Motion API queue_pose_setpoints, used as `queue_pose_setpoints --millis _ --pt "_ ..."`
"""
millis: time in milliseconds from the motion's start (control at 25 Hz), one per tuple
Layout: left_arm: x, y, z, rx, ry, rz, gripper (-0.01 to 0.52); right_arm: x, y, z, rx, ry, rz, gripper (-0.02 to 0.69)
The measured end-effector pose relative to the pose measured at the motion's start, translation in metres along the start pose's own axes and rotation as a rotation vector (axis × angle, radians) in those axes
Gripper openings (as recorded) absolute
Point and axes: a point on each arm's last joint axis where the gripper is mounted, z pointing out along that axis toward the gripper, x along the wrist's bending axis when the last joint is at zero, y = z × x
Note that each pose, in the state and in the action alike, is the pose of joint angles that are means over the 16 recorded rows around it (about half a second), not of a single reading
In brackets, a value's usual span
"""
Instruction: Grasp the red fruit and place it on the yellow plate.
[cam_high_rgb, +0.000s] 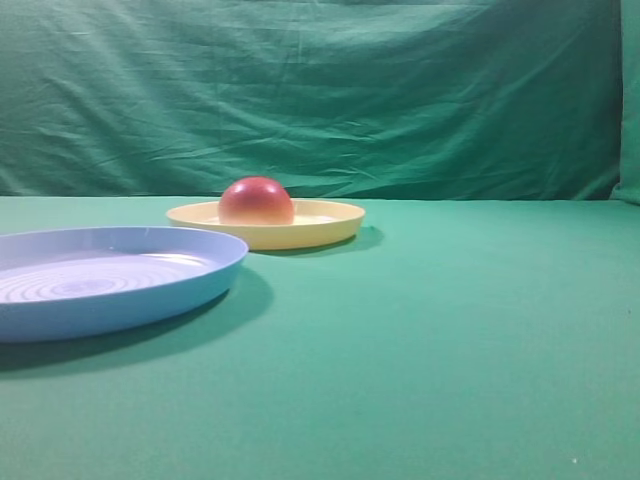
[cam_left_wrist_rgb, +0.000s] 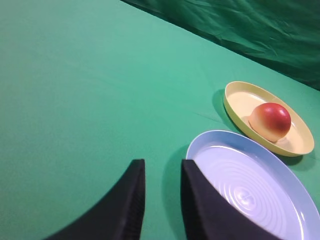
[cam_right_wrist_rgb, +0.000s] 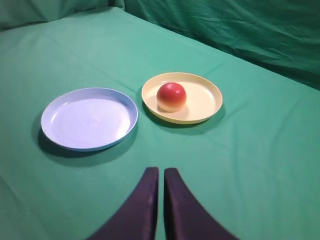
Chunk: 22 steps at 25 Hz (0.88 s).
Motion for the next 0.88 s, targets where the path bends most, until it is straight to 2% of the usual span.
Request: queue_pose_setpoints --millis 520,880 --pt "0.0 0.0 0.0 0.0 0.0 0.0 0.157 -0.014 -0.06 0.011 -0.113 -0.33 0.12 0.0" --pt "0.0 0.0 0.0 0.0 0.0 0.0 0.157 -0.017 -0.086 0.018 -0.083 -0.42 0.191 0.0"
